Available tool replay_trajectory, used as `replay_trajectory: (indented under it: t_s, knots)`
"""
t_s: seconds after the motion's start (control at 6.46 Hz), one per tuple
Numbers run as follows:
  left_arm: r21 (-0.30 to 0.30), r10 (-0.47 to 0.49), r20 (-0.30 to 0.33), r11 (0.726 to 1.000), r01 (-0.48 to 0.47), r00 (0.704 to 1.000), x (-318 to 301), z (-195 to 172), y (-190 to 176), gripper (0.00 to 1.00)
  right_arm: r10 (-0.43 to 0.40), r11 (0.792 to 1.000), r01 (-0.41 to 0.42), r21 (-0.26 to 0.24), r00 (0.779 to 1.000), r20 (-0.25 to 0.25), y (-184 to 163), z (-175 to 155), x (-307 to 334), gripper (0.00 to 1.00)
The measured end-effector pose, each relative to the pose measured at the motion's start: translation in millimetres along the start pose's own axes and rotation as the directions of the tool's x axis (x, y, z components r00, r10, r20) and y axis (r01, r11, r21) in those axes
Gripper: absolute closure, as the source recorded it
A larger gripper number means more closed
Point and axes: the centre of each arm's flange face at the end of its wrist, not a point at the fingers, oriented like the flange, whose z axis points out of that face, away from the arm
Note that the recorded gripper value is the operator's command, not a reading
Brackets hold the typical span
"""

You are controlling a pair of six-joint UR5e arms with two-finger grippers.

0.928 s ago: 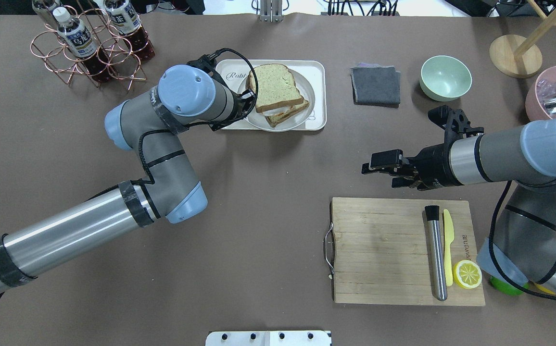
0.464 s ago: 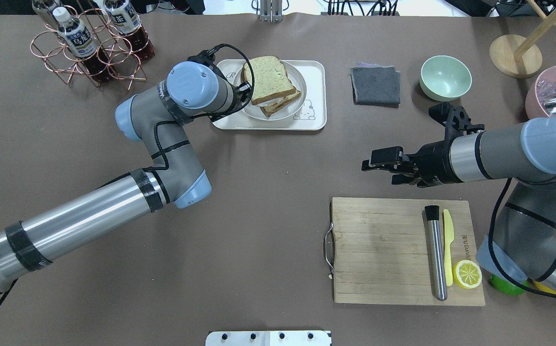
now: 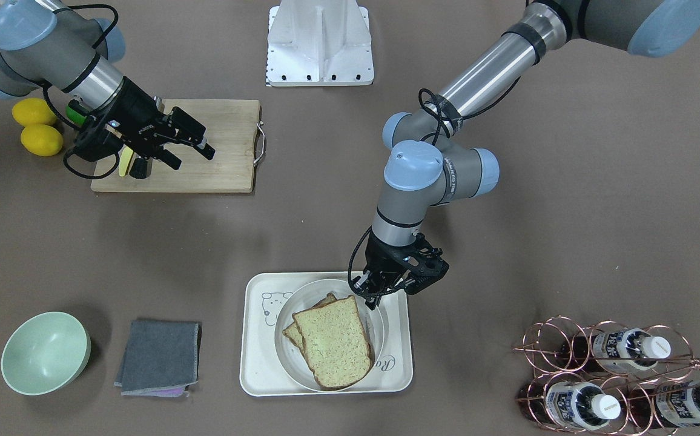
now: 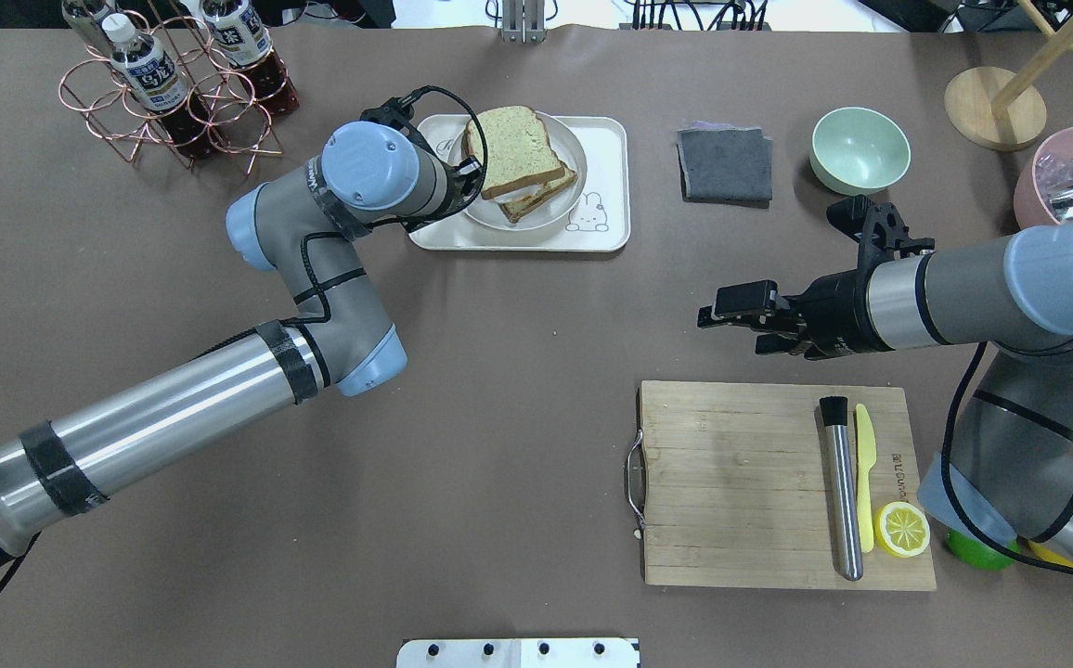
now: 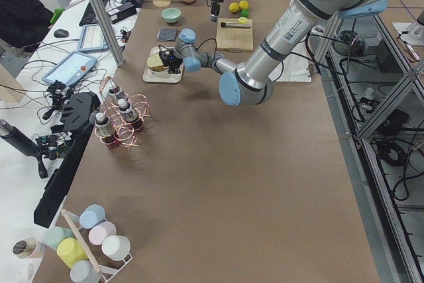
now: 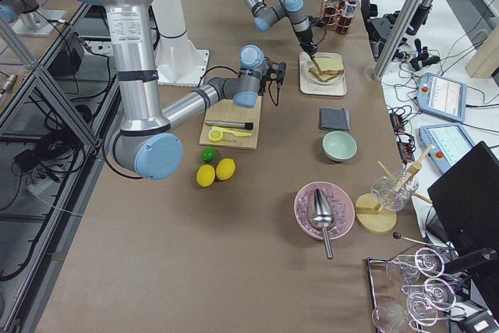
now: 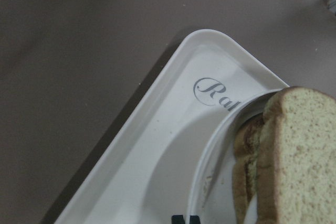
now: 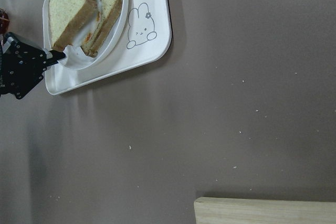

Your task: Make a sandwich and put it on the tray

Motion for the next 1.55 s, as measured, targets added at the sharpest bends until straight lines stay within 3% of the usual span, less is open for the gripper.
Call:
replay_trajectory:
  t_s: [0.62, 1.08, 1.24, 1.55]
  knots:
    - [0.001, 0.050, -0.034, 0.999, -0.050, 0.998, 4.8, -17.9, -12.1, 0.03, 0.000, 1.000, 0.000, 0.002, 1.000, 0.002, -1.2, -1.4, -1.2, 0.01]
    - [-0.043, 0.083, -0.052, 0.995, -0.085, 0.995, -7.2, -46.9, -53.6, 0.03, 0.004, 1.000, -0.005, 0.014, 1.000, 0.007, -11.4, -8.2, -5.3, 0.01]
    - [-0.078, 0.074, -0.049, 0.994, -0.078, 0.996, -19.2, -61.7, -79.3, 0.03, 0.018, 1.000, -0.018, 0.016, 1.000, -0.002, -24.8, -16.1, -10.5, 0.01]
    - [-0.137, 0.117, -0.028, 0.983, -0.120, 0.993, -73.0, -115.1, -134.1, 0.03, 0.003, 1.000, -0.002, 0.015, 0.996, -0.085, -62.7, -41.7, -0.2, 0.01]
